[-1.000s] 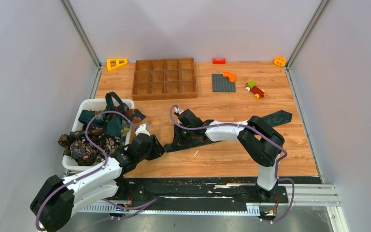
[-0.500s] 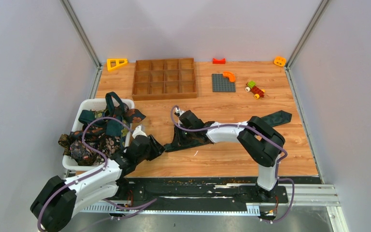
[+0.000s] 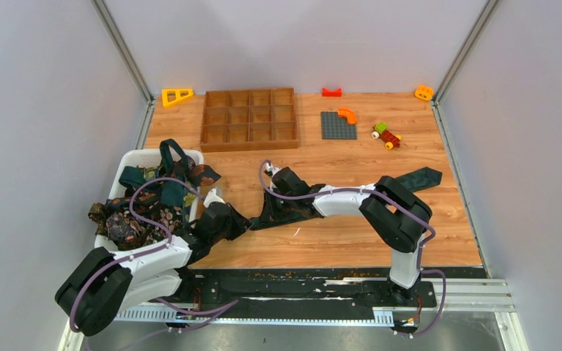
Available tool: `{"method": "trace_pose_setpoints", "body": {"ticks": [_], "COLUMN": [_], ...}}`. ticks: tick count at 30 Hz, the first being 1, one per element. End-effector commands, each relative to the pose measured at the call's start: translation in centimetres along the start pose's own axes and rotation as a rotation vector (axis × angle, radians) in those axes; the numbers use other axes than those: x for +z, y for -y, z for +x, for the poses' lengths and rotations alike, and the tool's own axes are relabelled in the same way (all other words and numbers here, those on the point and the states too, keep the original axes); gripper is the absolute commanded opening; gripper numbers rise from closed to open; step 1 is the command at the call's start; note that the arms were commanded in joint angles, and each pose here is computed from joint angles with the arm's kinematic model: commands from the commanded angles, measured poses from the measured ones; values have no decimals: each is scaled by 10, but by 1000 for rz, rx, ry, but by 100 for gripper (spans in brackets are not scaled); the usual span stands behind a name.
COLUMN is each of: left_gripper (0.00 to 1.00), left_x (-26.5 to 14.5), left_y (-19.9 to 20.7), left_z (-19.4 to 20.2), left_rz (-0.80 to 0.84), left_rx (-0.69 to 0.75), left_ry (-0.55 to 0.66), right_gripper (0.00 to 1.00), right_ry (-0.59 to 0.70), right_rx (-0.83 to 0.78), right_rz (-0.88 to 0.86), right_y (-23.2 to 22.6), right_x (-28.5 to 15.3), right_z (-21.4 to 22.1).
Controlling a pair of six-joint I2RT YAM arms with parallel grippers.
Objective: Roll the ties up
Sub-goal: Roll the tie at the center of the board.
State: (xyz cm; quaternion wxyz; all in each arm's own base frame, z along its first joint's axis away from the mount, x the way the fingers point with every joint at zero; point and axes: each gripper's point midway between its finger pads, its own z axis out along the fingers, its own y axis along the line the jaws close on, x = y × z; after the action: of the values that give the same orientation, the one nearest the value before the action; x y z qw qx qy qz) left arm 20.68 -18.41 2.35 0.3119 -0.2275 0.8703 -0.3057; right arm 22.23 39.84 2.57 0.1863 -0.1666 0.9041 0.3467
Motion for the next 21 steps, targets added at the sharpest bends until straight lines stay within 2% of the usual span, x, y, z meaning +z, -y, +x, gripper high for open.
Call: {"method": "trace_pose_setpoints", "body": {"ticks": [1, 3, 5, 8, 14, 21], "left_gripper": [11, 0, 0, 0, 0, 0], "left_x": [2, 2, 1, -2, -7, -12], "left_y": [-11, -10, -12, -11, -7, -5], "left_z": [5, 3, 0, -4, -13, -19], "left_rz": [-26, -30, -47, -58, -71, -80], "left_rx": [11, 26, 43, 66, 100, 120], "left_ry": [-16, -10, -3, 8, 34, 51], "right_gripper": [7, 10, 17, 21, 23, 23], "right_ry": [-97, -91, -77, -52, -10, -3], "right_rx": [-3, -10, -24, -55, -94, -117], "right_rz": [128, 121, 118, 108, 88, 45], "right_y": [36, 32, 26, 13, -12, -35], "right_x": [0, -3, -7, -16, -34, -37], "right_z": [36, 31, 23, 6, -22, -25]}}
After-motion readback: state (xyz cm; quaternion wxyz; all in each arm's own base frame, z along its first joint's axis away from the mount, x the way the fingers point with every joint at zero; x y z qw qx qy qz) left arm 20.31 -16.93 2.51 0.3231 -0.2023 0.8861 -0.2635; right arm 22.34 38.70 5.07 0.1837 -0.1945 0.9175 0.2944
